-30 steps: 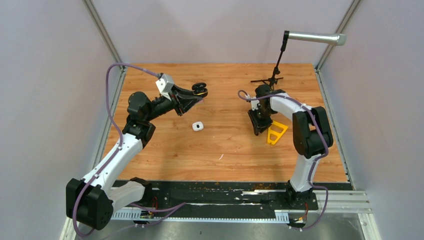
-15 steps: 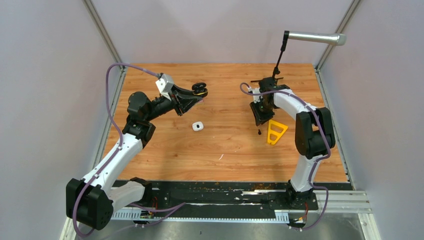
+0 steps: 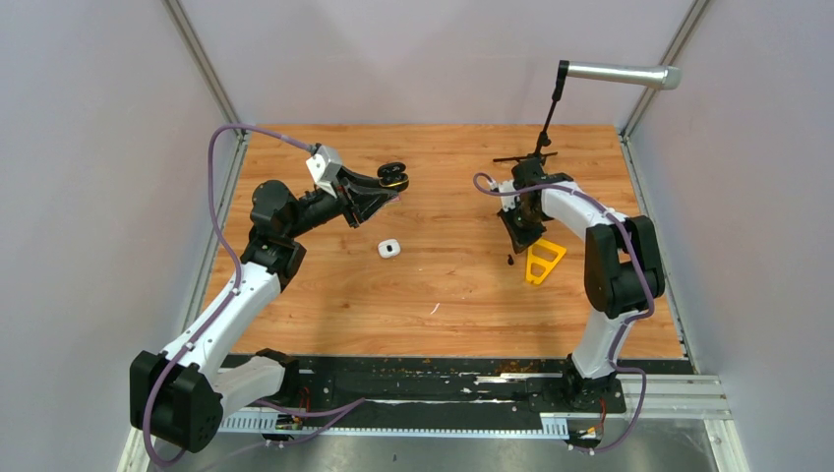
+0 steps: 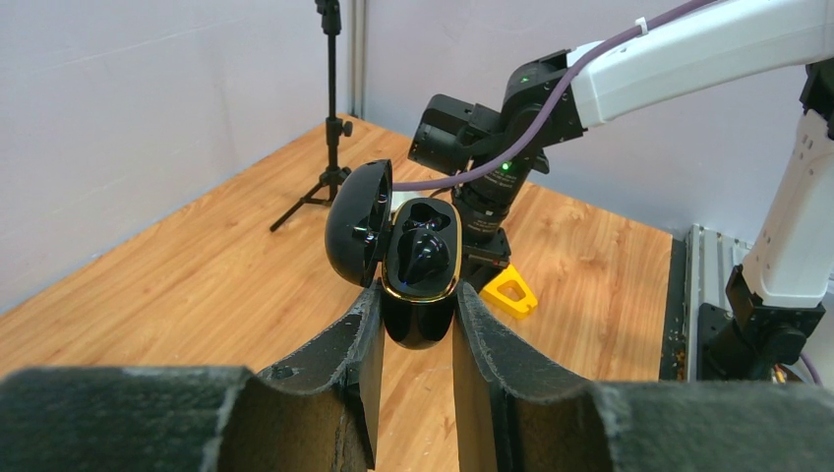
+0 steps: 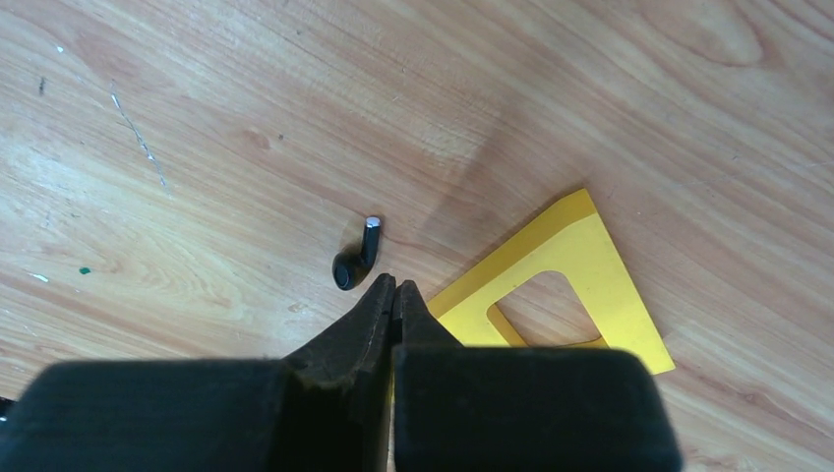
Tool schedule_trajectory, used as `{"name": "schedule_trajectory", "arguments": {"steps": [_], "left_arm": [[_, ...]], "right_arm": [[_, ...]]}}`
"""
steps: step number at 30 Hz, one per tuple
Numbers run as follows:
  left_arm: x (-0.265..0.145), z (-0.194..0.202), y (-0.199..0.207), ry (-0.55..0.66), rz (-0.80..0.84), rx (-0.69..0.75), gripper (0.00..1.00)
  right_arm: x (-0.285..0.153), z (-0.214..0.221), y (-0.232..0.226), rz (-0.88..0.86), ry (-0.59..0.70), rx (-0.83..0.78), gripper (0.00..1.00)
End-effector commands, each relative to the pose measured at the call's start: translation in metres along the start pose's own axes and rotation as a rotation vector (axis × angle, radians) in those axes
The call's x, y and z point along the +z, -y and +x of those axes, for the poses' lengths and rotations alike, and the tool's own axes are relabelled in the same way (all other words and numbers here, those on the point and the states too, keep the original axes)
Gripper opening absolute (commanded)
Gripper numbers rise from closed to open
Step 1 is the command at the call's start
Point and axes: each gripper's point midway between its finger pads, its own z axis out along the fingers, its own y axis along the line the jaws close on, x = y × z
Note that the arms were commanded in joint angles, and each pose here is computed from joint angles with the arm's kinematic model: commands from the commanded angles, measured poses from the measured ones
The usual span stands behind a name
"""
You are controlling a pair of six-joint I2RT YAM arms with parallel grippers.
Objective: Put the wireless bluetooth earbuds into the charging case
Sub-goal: Pick up the earbud from the center of the board.
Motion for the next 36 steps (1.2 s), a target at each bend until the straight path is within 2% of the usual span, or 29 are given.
{"name": "schedule_trajectory", "arguments": {"steps": [1,13,17,25,31,36], "left_arm": [[-0.001,-0.022,0.005,0.054,0.011,0.056,0.0],[-0.004,-0.02,0.005,0.05,0.002,0.053,0.0],[-0.004,-0.018,0.004,0.045,0.0,0.05,0.0],[-0.006,-0.014,0.001,0.037,-0.014,0.04,0.0],[-0.005,-0.015,-0.001,0.036,-0.017,0.042,0.0],[-0.003,-0.013,-0.003,0.035,-0.02,0.035,0.0]], "right_arm": [[0.002,-0.001,0.002,-0.005,0.011,-0.034,0.01],[0.014,0.019,-0.02,-0.115,-0.047,-0.043,0.02],[0.015,0.007,-0.035,-0.181,-0.034,-0.026,0.03],[0.008,-0.046,-0.063,-0.263,0.07,-0.036,0.03],[-0.004,-0.054,-0.061,-0.251,0.101,-0.073,0.03],[-0.015,-0.062,-0.058,-0.235,0.147,-0.127,0.11]]}}
